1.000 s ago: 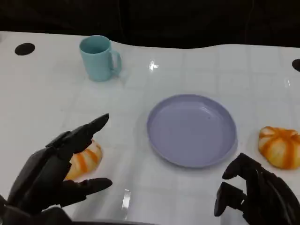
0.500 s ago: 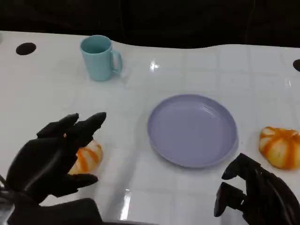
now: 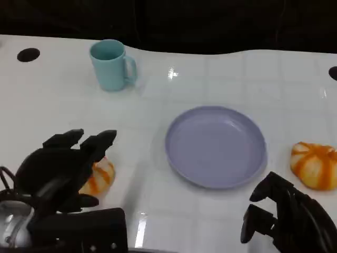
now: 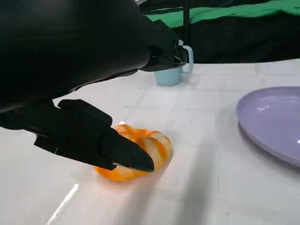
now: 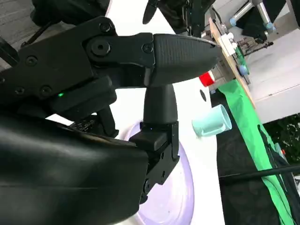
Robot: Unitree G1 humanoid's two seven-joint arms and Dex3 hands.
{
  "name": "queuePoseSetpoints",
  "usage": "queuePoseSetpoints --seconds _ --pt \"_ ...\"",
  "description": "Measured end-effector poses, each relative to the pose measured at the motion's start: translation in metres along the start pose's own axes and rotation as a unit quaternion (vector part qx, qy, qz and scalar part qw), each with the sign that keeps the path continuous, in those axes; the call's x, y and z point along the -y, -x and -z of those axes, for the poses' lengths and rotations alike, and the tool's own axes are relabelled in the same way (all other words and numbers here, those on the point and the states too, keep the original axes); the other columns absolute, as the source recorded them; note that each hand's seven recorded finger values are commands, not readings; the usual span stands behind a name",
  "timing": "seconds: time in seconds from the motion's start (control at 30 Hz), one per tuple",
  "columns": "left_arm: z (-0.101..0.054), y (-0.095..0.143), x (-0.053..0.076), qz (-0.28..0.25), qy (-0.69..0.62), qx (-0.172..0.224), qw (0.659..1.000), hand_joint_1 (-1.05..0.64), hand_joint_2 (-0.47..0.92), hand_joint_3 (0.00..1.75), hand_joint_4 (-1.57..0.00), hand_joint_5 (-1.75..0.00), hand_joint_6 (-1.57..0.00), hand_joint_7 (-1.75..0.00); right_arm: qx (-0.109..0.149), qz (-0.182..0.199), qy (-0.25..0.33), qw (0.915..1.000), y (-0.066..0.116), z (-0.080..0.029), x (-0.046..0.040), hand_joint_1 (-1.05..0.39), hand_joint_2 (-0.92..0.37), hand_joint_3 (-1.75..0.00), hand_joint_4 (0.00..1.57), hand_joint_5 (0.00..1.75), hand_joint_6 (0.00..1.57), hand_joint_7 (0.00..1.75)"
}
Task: Grasp the bread from the table and place it into the plate.
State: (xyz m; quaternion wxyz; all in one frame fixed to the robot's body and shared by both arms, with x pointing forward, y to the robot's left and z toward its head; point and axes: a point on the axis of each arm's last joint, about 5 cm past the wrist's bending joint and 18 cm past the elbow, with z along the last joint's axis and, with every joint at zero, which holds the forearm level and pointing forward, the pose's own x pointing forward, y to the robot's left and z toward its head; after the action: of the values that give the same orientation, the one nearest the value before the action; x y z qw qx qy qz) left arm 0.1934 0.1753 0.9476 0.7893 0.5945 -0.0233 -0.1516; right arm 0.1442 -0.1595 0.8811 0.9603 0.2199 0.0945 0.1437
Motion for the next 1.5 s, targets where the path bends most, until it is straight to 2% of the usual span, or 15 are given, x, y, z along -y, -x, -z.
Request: queuePoseSetpoints --seconds 0.17,0.4,0.53,0.63,0.77,0.9,1.17,1.5 --pt "0.0 -0.012 0.002 0.036 -0.016 -0.014 0.999 -0.25 0.8 0.0 -0.02 -0.06 -0.14 -0.01 0.0 0.0 0.0 1.0 0.0 0.0 0.0002 -0.53 -0.92 -0.51 0.73 1.75 0.45 1.75" --pt "0.004 -0.025 0.011 0.066 -0.027 -0.03 0.997 -0.27 0.81 0.0 -0.02 -0.05 -0.14 0.0 -0.001 0.001 0.0 1.0 0.001 0.0 0.0003 -0.52 -0.92 -0.52 0.71 1.75 0.44 1.75" --pt "0.005 -0.033 0.012 0.077 -0.033 -0.031 0.996 -0.35 0.82 0.01 0.0 -0.04 -0.1 0.0 -0.001 0.002 0.0 1.0 0.001 0.001 0.0005 -0.52 -0.92 -0.53 0.73 1.75 0.45 1.75" --pt "0.01 -0.041 0.017 0.097 -0.037 -0.051 0.993 -0.38 0.83 0.01 0.0 -0.01 -0.09 0.0 -0.001 0.001 0.001 1.0 0.001 0.001 0.0004 -0.53 -0.92 -0.53 0.73 1.75 0.44 1.75" --pt "0.009 -0.05 0.019 0.112 -0.042 -0.061 0.991 -0.4 0.82 0.0 0.0 0.0 -0.08 0.0 -0.001 0.002 0.002 1.0 0.001 0.001 0.0005 -0.52 -0.92 -0.54 0.73 1.75 0.44 1.75" --pt "0.01 -0.058 0.02 0.119 -0.049 -0.066 0.989 -0.5 0.83 0.0 0.0 0.0 -0.08 0.0 0.0 0.002 0.002 1.0 0.001 0.001 0.0006 -0.53 -0.92 -0.53 0.73 1.75 0.44 1.75" --pt "0.011 -0.073 0.027 0.143 -0.059 -0.085 0.984 -0.44 0.8 0.0 -0.01 -0.01 -0.1 -0.01 0.0 0.001 0.002 1.0 0.001 0.001 0.0005 -0.53 -0.92 -0.53 0.73 1.75 0.45 1.75" --pt "0.017 -0.088 0.032 0.158 -0.035 -0.086 0.983 -0.37 0.8 0.0 -0.05 -0.03 -0.14 -0.02 0.001 0.001 0.001 1.0 0.002 0.001 0.0005 -0.52 -0.92 -0.53 0.73 1.75 0.45 1.75"
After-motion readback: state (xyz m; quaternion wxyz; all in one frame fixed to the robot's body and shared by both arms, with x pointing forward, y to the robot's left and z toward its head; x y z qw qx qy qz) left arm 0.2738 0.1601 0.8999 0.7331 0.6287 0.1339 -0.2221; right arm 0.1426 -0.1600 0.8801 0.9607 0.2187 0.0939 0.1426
